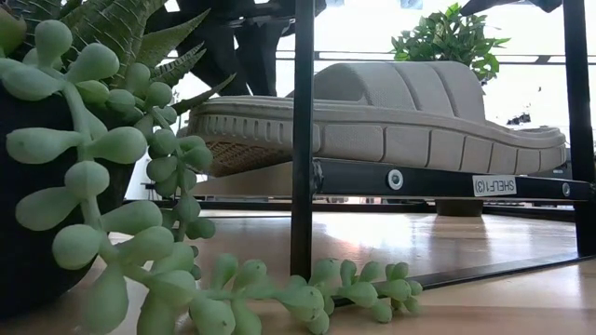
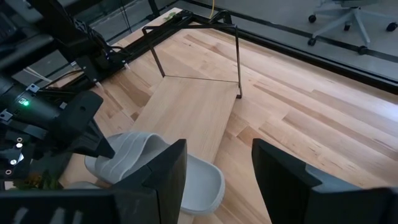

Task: Pick and place slides into the shelf
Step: Put the grey slipper on the shelf

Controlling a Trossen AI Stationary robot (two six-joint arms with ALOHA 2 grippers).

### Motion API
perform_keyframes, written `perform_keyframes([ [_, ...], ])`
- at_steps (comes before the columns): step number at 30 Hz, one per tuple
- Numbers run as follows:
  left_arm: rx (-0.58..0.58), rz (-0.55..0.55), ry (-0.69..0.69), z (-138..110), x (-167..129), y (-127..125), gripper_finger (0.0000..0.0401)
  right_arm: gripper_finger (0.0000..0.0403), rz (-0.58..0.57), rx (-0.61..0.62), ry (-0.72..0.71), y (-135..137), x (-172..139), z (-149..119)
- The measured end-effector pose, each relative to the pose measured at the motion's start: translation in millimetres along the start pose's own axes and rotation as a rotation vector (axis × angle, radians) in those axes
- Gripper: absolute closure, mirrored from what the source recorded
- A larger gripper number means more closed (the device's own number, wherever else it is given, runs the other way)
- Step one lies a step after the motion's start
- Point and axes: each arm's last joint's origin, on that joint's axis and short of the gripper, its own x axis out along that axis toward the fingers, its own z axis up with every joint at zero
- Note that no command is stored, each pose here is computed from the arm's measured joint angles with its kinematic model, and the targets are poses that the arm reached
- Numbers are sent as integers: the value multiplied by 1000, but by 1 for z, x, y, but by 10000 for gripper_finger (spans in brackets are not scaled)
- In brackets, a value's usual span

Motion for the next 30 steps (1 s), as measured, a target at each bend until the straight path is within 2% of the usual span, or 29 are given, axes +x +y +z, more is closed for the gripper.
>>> perform_keyframes([
  [23, -50, -54, -7, -1, 0, -2, 243, 230, -16, -25, -1, -2, 0, -1],
  [30, -59, -108, -10, -4, -5, -4, 235, 230, -16, -26, 0, -2, 0, -1],
])
